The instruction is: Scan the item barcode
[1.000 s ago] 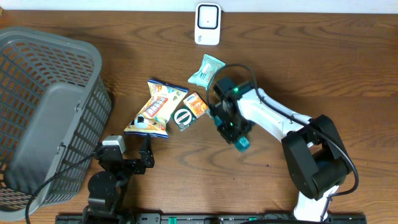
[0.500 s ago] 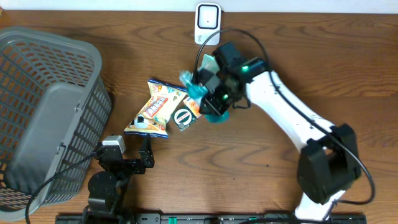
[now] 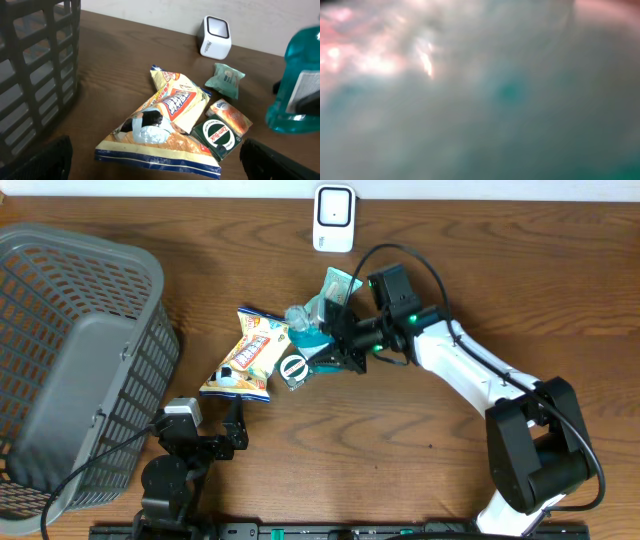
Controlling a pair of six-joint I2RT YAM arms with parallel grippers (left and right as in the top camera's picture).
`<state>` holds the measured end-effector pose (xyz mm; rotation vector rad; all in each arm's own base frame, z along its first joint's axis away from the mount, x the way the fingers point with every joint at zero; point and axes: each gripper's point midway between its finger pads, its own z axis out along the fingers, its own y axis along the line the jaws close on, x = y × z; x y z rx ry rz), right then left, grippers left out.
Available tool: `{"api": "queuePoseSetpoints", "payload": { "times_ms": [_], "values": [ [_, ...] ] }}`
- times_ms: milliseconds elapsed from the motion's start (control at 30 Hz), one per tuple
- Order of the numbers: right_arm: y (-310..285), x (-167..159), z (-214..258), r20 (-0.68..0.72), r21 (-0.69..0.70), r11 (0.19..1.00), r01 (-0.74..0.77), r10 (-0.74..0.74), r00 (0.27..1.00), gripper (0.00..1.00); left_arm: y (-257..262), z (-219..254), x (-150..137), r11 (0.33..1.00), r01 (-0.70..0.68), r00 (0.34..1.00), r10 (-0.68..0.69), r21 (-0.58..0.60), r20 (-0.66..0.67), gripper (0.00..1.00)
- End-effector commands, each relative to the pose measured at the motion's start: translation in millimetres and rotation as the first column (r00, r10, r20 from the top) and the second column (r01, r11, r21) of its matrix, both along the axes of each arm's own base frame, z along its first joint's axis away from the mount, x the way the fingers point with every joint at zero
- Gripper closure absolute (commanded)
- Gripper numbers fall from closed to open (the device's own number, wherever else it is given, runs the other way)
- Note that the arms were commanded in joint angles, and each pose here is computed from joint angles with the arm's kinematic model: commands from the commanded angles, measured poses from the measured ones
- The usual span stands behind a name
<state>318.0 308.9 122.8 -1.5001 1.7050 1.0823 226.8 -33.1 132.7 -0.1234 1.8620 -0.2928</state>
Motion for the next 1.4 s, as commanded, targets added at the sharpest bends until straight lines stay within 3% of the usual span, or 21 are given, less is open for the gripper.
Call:
{"api": "queuePoseSetpoints", "payload": {
  "times_ms": [0, 200, 567, 833, 1000, 1200, 1233, 1267, 1367],
  "values": [
    [1.2, -4.2, 7.3, 0.044, 0.04, 0.999, -0.036, 0.034, 0.998, 0.99, -0.3, -11.8, -1.5, 1.0, 0.003, 0.999, -0.003, -0.003, -0.034, 0.02],
    [-8.4, -24.9, -32.3, 0.083, 0.039, 0.997, -0.067, 0.063, 0.994, 0.99, -0.3, -11.8, -1.5, 1.0, 0.003, 0.999, -0.003, -0.003, -0.034, 0.02],
    [-3.4, -21.3, -64.9, 0.218, 0.114, 0.989, -0.095, 0.068, 0.974, 0.99, -0.3, -11.8, -1.5, 1.0, 0.003, 0.999, -0.003, -0.003, -0.034, 0.02],
    [9.8, -8.1, -74.0, 0.024, 0.239, 0.971, -0.005, -0.001, 1.0, 0.99, -0.3, -11.8, -1.5, 1.0, 0.003, 0.999, -0.003, -0.003, -0.034, 0.02],
    [11.3, -4.9, -74.2, 0.009, 0.252, 0.968, 0.011, -0.014, 1.0, 0.98, -0.3, -11.8, -1.5, 1.0, 0.003, 0.999, -0.003, -0.003, -0.034, 0.02],
    [10.2, -6.4, -78.3, -0.016, 0.237, 0.971, 0.022, -0.018, 1.0, 0.6, -0.3, -11.8, -1.5, 1.0, 0.003, 0.999, -0.003, -0.003, -0.034, 0.02],
    [9.8, -6.7, -79.8, -0.023, 0.231, 0.973, 0.026, -0.021, 1.0, 0.38, -0.3, -11.8, -1.5, 1.0, 0.003, 0.999, -0.003, -0.003, -0.034, 0.02],
    [9.6, -6.9, -80.3, -0.026, 0.229, 0.973, 0.027, -0.022, 0.999, 0.26, -0.3, -11.8, -1.5, 1.0, 0.003, 0.999, -0.003, -0.003, -0.034, 0.02],
    [9.4, -6.3, -80.7, -0.026, 0.227, 0.973, 0.03, -0.025, 0.999, 0.27, -0.3, -11.8, -1.5, 1.0, 0.003, 0.999, -0.003, -0.003, -0.034, 0.02]
  ]
}}
